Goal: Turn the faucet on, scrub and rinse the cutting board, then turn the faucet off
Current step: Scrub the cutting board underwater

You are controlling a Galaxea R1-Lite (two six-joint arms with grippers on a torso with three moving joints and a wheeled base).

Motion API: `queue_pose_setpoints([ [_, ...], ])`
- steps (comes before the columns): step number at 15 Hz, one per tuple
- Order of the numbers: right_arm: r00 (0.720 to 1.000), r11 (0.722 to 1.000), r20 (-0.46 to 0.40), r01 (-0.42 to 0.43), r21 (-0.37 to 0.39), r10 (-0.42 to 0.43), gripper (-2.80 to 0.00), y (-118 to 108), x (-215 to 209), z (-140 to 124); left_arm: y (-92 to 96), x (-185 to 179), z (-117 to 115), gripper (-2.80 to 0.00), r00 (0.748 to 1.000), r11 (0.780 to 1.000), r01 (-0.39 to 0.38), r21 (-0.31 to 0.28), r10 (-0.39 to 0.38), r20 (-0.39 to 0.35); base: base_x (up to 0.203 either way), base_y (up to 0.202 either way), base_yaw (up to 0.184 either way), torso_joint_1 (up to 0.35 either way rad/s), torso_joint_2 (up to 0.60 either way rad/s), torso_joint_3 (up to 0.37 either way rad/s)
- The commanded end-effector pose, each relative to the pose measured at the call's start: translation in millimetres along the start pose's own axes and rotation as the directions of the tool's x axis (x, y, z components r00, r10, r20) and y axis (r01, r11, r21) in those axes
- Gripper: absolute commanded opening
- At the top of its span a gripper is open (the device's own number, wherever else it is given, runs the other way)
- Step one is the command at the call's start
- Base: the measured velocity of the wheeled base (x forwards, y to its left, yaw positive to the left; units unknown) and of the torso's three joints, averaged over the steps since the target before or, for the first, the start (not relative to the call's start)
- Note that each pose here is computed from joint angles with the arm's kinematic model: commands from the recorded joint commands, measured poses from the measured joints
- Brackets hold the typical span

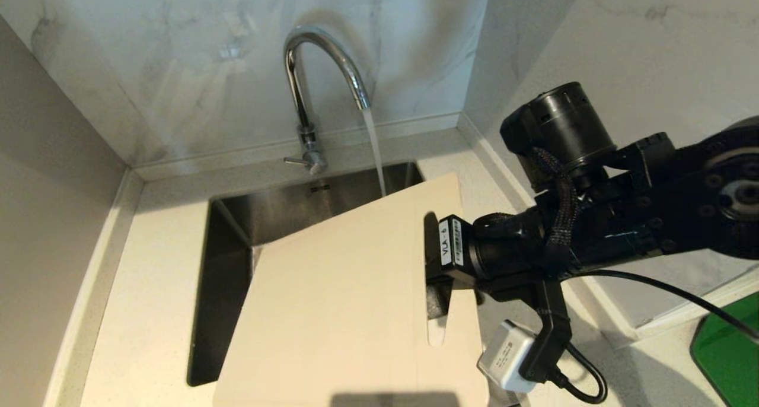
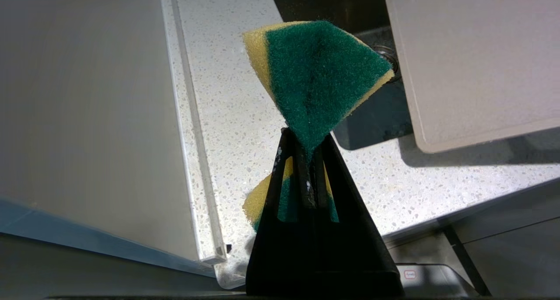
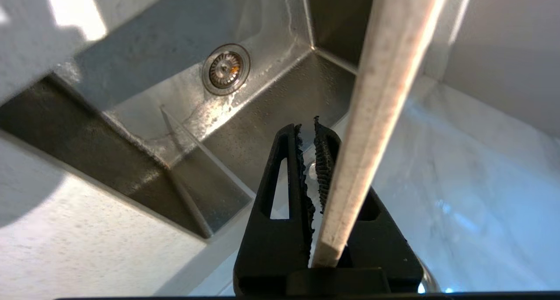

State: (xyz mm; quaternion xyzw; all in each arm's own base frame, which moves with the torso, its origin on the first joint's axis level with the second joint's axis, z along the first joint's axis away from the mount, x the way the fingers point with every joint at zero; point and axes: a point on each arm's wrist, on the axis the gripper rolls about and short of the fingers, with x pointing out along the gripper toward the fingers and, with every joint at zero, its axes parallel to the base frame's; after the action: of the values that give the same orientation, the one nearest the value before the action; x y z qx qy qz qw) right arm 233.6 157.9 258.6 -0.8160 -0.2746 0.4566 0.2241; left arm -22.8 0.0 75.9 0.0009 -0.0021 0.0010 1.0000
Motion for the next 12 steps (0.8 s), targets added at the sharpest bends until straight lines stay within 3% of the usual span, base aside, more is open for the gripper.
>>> queue_pose_setpoints([
  [1,1.000,0.999,-0.005,-0.028,-0.028,0.028,-2.80,6.8,14.2,-18.3,0.0,0.2,-0.4,-2.80,1.000,1.000,0.000,0.000,0.000,-0.003,0.000,0.000,0.000,0.000,0.00,0.000],
  [12,0.997,0.995,-0.062,-0.050,-0.091,0.045,-2.80,16.5,49.2,-74.5,0.0,0.2,-0.4,-2.80,1.000,1.000,-0.001,-0.002,0.001,-0.003,0.000,0.000,0.000,0.000,0.00,0.000],
])
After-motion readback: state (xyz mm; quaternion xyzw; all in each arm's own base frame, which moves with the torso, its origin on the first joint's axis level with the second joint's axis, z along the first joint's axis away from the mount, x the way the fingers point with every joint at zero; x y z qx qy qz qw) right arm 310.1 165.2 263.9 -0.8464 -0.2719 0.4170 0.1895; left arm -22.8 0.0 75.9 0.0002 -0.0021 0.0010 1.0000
